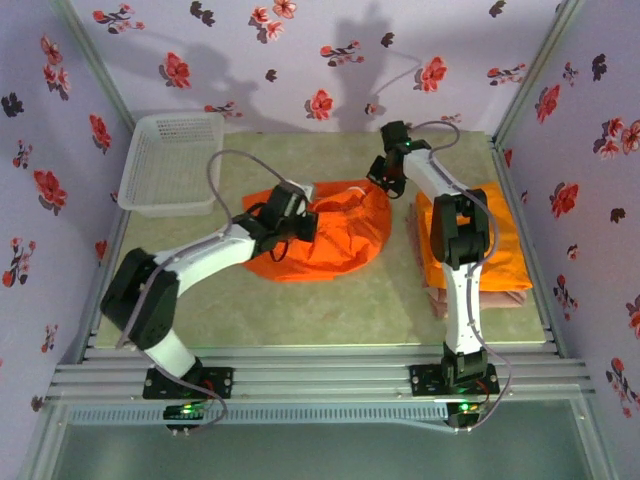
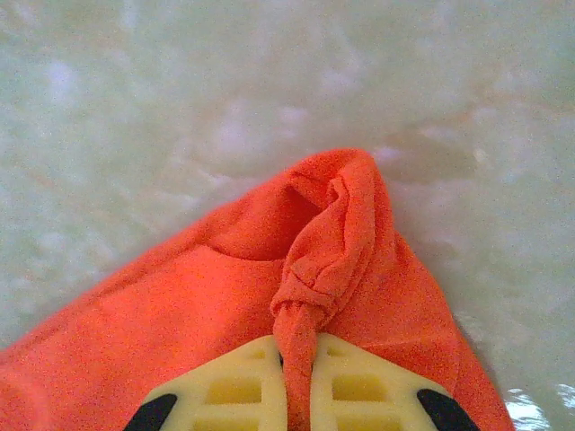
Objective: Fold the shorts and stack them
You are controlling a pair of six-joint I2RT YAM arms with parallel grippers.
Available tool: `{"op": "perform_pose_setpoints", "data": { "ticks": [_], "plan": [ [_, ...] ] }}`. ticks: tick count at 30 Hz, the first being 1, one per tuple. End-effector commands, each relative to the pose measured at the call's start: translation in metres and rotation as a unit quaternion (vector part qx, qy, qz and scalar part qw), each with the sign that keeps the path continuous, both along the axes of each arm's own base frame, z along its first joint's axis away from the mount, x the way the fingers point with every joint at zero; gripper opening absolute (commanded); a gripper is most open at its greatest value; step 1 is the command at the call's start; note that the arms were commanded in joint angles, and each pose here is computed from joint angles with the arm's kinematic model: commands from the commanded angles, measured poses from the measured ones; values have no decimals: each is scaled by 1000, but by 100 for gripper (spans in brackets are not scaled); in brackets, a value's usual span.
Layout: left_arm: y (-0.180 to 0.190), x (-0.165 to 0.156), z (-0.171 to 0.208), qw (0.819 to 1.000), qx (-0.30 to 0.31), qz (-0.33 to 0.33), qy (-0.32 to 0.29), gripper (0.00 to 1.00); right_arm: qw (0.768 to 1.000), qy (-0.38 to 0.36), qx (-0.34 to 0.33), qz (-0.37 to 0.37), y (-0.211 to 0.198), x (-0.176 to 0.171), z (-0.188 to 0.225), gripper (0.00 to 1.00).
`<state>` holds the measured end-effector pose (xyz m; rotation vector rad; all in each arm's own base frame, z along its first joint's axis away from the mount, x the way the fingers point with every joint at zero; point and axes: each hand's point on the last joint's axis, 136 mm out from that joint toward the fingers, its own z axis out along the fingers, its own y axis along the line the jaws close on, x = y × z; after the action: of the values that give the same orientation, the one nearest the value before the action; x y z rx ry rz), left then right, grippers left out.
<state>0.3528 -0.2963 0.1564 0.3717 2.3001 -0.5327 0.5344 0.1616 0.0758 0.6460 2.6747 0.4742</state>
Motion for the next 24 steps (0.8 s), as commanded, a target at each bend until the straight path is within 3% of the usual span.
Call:
{"op": "perform_pose_setpoints", "data": {
  "ticks": [1, 6, 11, 15, 17, 20, 24],
  "plan": [
    [31, 7, 69, 997, 0, 18, -76, 0, 996, -69, 49, 18, 18, 30, 48, 0],
    [63, -10, 175, 982, 1, 9, -187, 0, 975, -180, 120, 58, 49, 64, 127, 0],
    [89, -47, 280, 958, -8, -9, -287, 0, 918, -303, 224, 121, 99, 77, 235, 0],
    [90, -86, 338, 935, -16, -50, -350, 0, 866, -382, 281, 156, 124, 68, 309, 0],
    [78, -108, 357, 924, -22, -84, -373, 0, 837, -418, 309, 167, 125, 62, 342, 0],
    [44, -131, 363, 911, -22, -129, -390, 0, 814, -453, 316, 180, 121, 53, 372, 0],
    [-28, -150, 330, 902, -11, -196, -384, 0, 831, -447, 272, 188, 101, 52, 365, 0]
  ]
}}
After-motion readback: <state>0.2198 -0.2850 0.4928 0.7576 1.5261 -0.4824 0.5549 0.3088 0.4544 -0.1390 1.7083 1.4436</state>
